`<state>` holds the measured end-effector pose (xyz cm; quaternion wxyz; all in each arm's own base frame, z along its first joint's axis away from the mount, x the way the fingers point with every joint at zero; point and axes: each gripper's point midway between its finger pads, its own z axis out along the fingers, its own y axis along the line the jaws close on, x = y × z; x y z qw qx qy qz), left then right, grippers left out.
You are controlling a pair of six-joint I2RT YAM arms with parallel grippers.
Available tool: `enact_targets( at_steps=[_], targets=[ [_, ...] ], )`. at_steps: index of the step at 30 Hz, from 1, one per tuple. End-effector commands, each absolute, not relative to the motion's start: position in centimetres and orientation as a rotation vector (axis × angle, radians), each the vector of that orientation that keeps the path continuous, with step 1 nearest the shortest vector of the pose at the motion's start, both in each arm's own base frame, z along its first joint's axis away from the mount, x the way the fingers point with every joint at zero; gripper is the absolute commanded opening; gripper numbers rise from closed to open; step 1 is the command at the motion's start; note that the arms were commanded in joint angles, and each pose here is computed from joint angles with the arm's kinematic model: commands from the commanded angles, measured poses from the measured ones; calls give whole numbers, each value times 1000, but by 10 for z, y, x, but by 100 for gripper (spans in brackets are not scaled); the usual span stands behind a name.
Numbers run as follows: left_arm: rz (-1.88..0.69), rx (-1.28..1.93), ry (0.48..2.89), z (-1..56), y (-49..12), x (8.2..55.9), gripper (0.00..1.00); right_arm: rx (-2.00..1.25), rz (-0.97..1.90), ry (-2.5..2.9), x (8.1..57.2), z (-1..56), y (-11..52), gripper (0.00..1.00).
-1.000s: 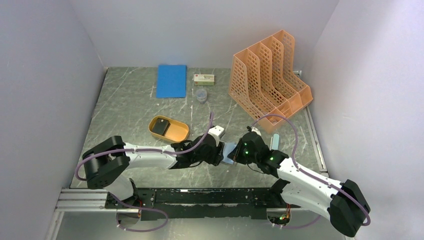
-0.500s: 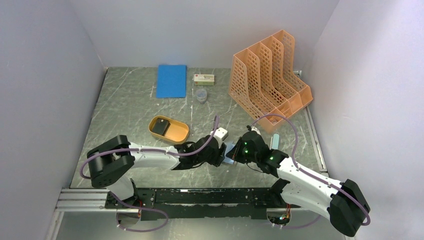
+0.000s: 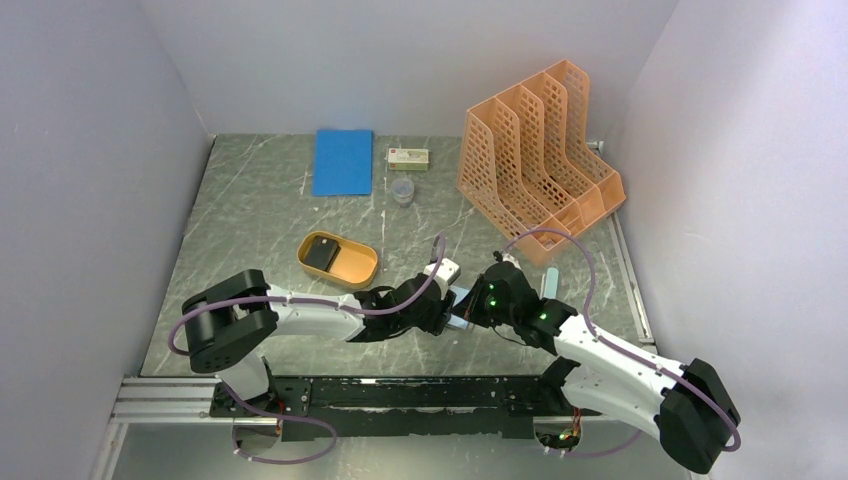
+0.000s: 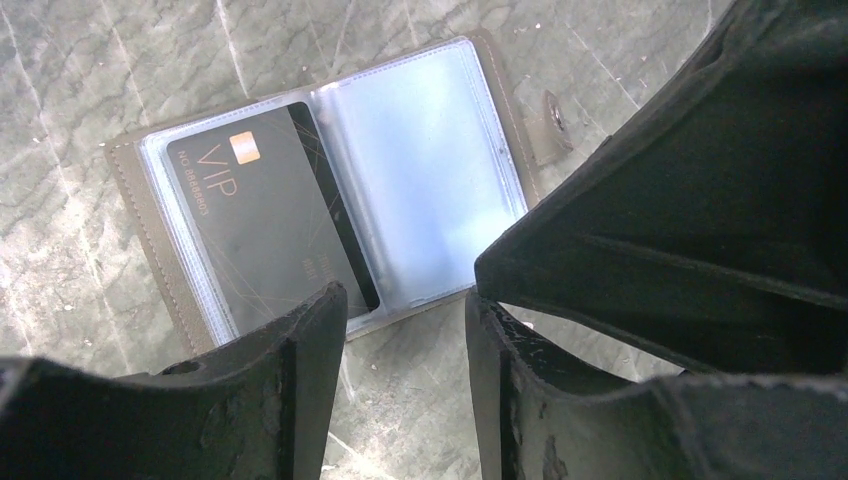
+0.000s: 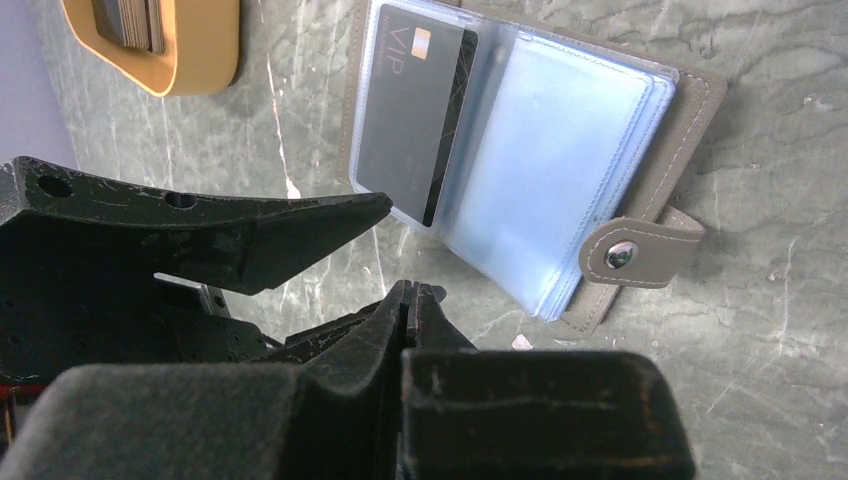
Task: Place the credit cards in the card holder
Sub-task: Open the card holder at the center of the board.
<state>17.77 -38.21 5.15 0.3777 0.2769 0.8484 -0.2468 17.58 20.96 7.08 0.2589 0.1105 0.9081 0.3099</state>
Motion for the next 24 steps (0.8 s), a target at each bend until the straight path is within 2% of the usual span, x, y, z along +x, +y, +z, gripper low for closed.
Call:
enact_targets(
  at_steps=[1, 6, 11, 12, 17, 19, 24],
  targets=[
    [-658, 688, 2111, 70, -389, 181, 52, 320, 854, 2435, 180, 76, 209, 0],
    [-642, 683, 2119, 69, -379, 179, 52, 314, 837, 2437, 181, 76, 207, 0],
    [-546, 581, 2157, 62, -365, 190, 50, 354, 682, 2441, 186, 61, 184, 0],
    [-528, 558, 2166, 62, -363, 193, 49, 359, 677, 2453, 186, 57, 182, 2],
    [-451, 458, 2244, 52, -351, 207, 45, 393, 697, 2473, 187, 49, 181, 29],
    [-449, 431, 2263, 49, -348, 211, 43, 393, 689, 2478, 187, 48, 181, 34],
    [-455, 420, 2293, 39, -344, 209, 42, 412, 680, 2505, 186, 38, 178, 35]
  ],
)
